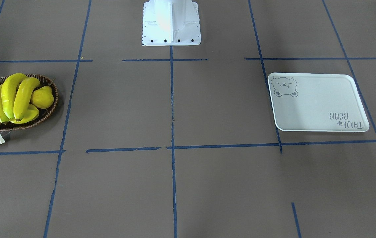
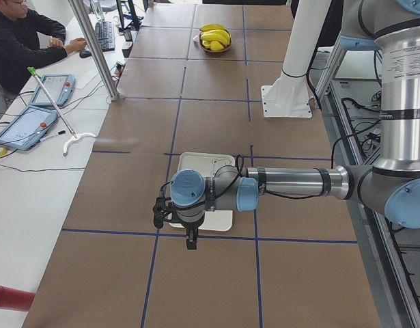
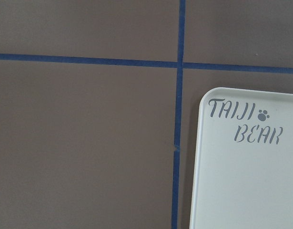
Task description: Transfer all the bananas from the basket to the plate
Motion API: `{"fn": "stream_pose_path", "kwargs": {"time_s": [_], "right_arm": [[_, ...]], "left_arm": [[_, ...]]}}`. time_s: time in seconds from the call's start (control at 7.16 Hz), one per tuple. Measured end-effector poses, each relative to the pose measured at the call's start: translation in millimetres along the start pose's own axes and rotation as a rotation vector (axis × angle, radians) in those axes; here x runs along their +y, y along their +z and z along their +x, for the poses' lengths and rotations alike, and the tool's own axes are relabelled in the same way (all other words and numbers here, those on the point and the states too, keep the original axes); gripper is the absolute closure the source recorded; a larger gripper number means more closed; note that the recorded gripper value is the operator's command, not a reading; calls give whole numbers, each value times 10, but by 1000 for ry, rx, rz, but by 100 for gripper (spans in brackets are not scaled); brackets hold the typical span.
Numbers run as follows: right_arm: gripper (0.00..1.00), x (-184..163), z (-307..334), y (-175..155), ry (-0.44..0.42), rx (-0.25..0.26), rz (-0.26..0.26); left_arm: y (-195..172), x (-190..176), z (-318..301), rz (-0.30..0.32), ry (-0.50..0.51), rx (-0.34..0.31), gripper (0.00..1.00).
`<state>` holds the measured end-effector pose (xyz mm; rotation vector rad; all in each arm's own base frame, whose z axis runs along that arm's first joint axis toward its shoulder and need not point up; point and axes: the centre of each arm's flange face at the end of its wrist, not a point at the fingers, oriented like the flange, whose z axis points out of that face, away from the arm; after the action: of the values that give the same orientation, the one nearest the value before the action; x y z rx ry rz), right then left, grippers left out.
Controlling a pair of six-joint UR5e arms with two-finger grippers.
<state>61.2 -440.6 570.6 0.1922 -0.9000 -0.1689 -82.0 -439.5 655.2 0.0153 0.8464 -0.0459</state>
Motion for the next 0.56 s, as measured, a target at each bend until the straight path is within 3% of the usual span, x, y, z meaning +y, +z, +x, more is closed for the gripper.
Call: {"fn": "stream_pose_path", "kwargs": {"time_s": [0.56], "right_arm": [[0, 351, -748, 575, 23, 63, 46]], "left_arm": [[8, 5, -7, -2, -3, 1, 0]]}}
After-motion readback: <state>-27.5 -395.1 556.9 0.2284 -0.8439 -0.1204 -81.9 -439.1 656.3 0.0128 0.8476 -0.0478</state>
